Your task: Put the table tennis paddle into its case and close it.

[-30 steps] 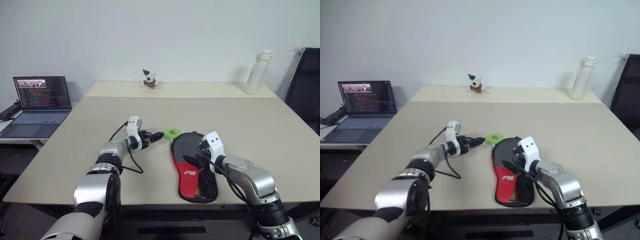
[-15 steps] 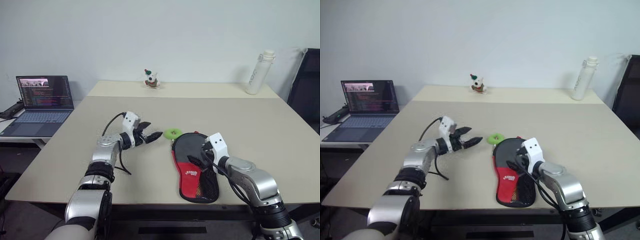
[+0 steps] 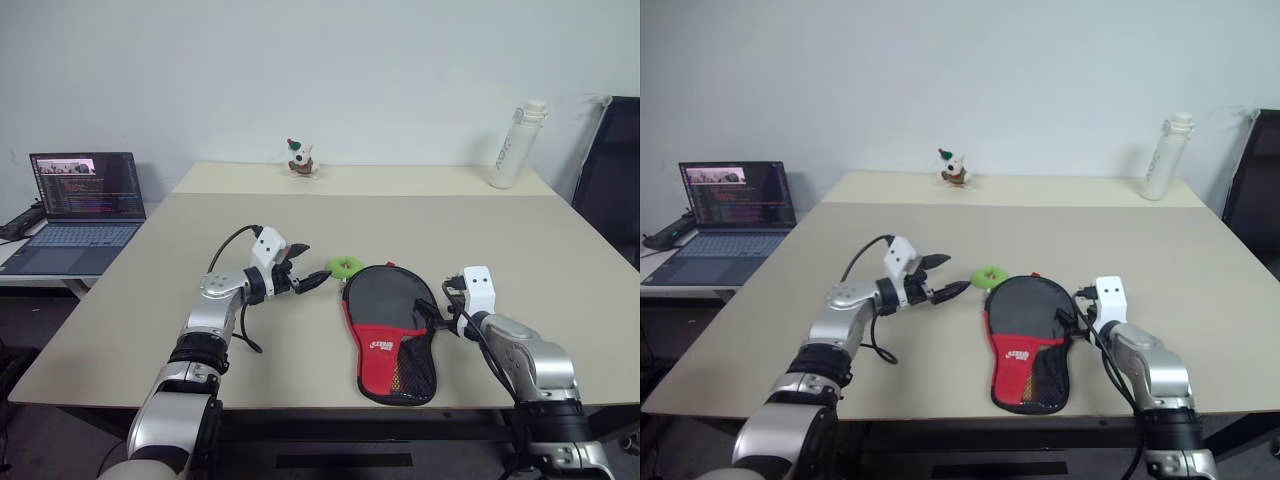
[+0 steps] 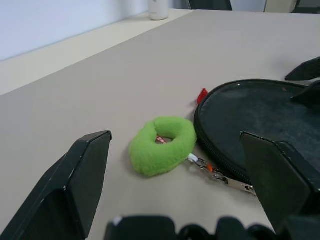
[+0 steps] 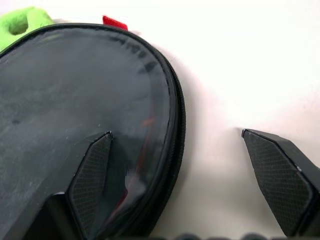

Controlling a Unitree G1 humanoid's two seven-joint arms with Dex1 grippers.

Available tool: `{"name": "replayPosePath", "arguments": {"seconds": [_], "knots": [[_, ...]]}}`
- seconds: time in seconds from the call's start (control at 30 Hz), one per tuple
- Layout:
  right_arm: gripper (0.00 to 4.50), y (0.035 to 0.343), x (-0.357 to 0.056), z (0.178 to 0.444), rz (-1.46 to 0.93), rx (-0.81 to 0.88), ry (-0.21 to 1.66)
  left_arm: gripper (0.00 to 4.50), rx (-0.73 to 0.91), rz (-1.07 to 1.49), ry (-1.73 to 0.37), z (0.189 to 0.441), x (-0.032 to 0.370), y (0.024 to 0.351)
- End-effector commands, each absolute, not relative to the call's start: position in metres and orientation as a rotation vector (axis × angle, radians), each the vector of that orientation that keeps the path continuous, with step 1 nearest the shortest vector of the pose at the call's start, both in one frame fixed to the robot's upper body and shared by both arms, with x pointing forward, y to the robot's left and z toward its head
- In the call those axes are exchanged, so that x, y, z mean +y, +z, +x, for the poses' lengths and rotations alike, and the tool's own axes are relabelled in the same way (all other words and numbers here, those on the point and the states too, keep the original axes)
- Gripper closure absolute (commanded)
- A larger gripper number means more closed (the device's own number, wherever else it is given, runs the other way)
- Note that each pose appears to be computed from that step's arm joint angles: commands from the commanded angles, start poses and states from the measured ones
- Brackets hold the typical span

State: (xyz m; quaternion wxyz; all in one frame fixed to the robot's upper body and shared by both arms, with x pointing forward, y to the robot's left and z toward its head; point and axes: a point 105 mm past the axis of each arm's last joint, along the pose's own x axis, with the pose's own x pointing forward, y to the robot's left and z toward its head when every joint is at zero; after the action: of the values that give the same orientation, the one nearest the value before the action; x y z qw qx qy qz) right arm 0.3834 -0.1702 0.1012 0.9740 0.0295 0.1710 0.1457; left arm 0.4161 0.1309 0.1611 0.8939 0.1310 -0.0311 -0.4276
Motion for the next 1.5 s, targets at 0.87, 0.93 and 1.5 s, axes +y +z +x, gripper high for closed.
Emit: {"name": "replayPosePath", "arguments": {"seconds": [0.87,0.93,1.5], "knots": [[4.47,0.091,-0.135,0.356,0.070,0.550,0.581,0.00,-0.046,0.287,-1.003,0.389,0.133,0.165],[4.47,0.090,-0.138,0.357,0.065,0.549,0.561,0.00,-0.044,0.285,-1.002,0.389,0.132,0.164],[0.57,0.187,-0.130,0.352,0.141,0.114,0.584,0.00,-0.026,0.229,-0.809,0.411,0.149,0.165]]}}
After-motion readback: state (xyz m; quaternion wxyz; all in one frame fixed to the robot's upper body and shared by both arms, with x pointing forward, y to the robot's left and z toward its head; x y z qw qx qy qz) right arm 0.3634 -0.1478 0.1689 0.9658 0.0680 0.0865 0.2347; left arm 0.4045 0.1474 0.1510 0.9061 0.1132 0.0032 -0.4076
